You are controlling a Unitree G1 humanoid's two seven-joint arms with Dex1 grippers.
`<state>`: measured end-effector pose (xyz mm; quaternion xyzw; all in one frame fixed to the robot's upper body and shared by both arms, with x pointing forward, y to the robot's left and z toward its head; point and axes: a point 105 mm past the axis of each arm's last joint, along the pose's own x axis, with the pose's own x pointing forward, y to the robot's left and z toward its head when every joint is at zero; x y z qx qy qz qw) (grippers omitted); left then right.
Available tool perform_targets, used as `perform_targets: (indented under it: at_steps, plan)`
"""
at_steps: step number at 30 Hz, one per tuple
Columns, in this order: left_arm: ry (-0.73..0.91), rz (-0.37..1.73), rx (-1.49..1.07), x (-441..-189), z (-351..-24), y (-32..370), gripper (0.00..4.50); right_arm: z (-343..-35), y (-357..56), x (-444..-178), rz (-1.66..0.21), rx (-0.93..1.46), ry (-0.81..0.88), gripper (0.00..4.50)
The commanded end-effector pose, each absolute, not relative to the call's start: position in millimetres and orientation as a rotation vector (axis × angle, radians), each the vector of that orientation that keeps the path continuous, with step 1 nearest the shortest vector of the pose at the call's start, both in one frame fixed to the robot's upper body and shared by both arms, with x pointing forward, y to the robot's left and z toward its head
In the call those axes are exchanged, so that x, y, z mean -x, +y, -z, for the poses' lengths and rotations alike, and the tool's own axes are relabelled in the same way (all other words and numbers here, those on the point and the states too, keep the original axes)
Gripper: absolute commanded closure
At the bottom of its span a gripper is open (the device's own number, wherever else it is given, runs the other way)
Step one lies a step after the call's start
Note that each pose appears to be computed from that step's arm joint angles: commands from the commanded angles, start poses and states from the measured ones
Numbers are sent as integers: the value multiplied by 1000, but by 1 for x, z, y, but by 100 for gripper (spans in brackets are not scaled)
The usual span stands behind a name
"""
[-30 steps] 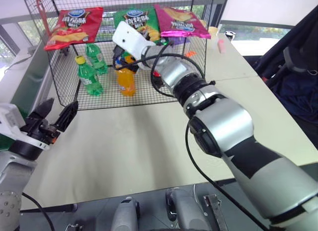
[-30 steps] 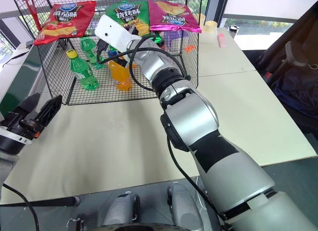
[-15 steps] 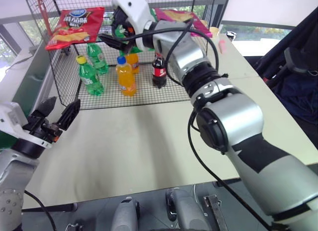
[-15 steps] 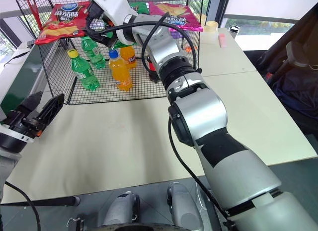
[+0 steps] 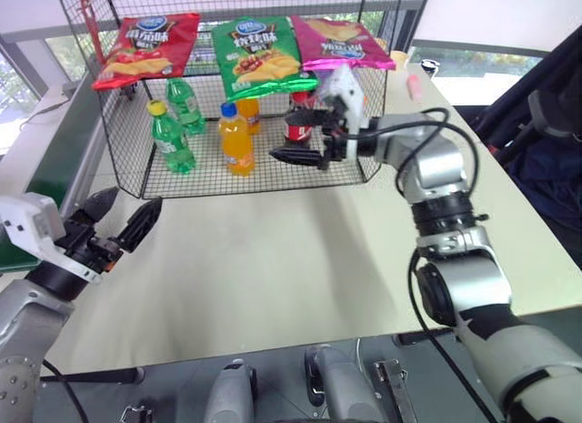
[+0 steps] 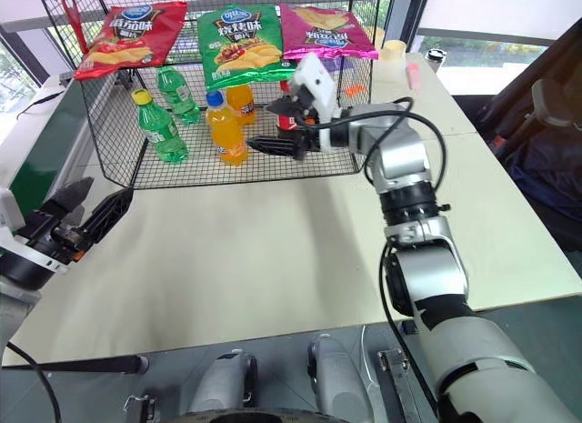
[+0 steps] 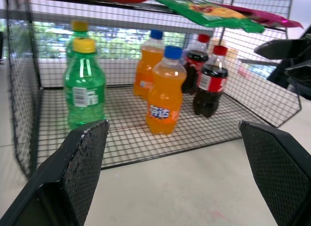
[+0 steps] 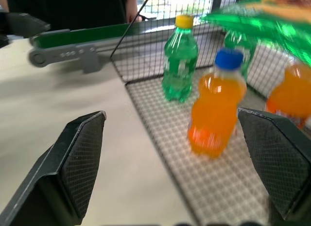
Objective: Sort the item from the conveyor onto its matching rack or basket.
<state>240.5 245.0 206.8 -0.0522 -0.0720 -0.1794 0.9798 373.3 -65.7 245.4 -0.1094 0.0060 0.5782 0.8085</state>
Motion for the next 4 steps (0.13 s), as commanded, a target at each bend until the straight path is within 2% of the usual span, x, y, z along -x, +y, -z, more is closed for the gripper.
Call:
perform_targets:
  at_steps: [1, 4]
  plan:
    - [-153, 403, 72, -236, -215, 241, 0, -247, -84, -354, -1262, 208, 22, 4]
    - [-127, 426, 67, -238, -212, 238, 0, -235, -96, -350, -1241, 201, 72, 4]
